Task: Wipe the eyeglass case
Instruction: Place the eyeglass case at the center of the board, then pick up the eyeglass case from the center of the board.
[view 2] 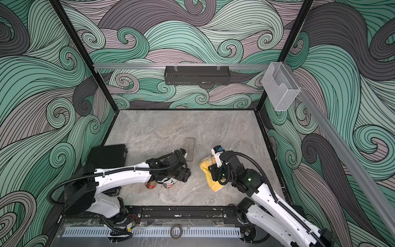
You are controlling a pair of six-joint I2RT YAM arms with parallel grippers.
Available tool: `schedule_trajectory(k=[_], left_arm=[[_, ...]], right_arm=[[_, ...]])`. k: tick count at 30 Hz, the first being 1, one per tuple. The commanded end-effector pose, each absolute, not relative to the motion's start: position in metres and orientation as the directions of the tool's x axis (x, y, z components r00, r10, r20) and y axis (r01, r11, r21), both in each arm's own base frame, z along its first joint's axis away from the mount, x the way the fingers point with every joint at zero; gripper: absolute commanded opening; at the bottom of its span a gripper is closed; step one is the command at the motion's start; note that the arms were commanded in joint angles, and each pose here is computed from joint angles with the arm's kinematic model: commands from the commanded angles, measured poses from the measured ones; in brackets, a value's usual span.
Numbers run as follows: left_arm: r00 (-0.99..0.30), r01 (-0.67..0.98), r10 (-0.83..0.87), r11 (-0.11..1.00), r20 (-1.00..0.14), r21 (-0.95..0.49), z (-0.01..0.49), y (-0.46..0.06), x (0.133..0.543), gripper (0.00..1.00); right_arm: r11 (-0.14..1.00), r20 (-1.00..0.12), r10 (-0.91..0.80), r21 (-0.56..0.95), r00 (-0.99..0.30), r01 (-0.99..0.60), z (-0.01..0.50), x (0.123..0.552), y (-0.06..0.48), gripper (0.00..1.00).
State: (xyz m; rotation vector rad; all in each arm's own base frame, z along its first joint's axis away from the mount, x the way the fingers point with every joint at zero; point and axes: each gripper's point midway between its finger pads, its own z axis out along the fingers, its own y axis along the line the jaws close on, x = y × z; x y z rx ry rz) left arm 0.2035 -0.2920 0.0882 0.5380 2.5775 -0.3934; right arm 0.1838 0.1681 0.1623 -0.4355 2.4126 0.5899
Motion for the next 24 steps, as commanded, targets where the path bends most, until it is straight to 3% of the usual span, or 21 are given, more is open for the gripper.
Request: schedule_trajectory(k=[1, 8, 18, 24], left_arm=[[-0.809, 0.460, 0.396, 0.887, -0.434, -0.047, 0.074, -0.253, 0.191, 0.87], [-0.830, 0.437, 0.402, 0.900, -0.386, -0.002, 0.064, -0.225, 0.189, 0.88], [-0.813, 0.544, 0.514, 0.838, -0.274, -0.042, 0.037, -0.236, 0.175, 0.89], [-0.800, 0.563, 0.538, 0.826, -0.265, -0.020, 0.027, -0.234, 0.175, 0.82]], right_arm=[[0.828, -0.631, -0.155, 0.338, -0.761, -0.448, 0.164, 0.184, 0.177, 0.00], [0.814, -0.627, -0.148, 0.361, -0.764, -0.454, 0.165, 0.186, 0.184, 0.00], [0.815, -0.619, -0.156, 0.360, -0.770, -0.455, 0.163, 0.184, 0.184, 0.00], [0.812, -0.617, -0.157, 0.365, -0.771, -0.457, 0.162, 0.185, 0.187, 0.00]])
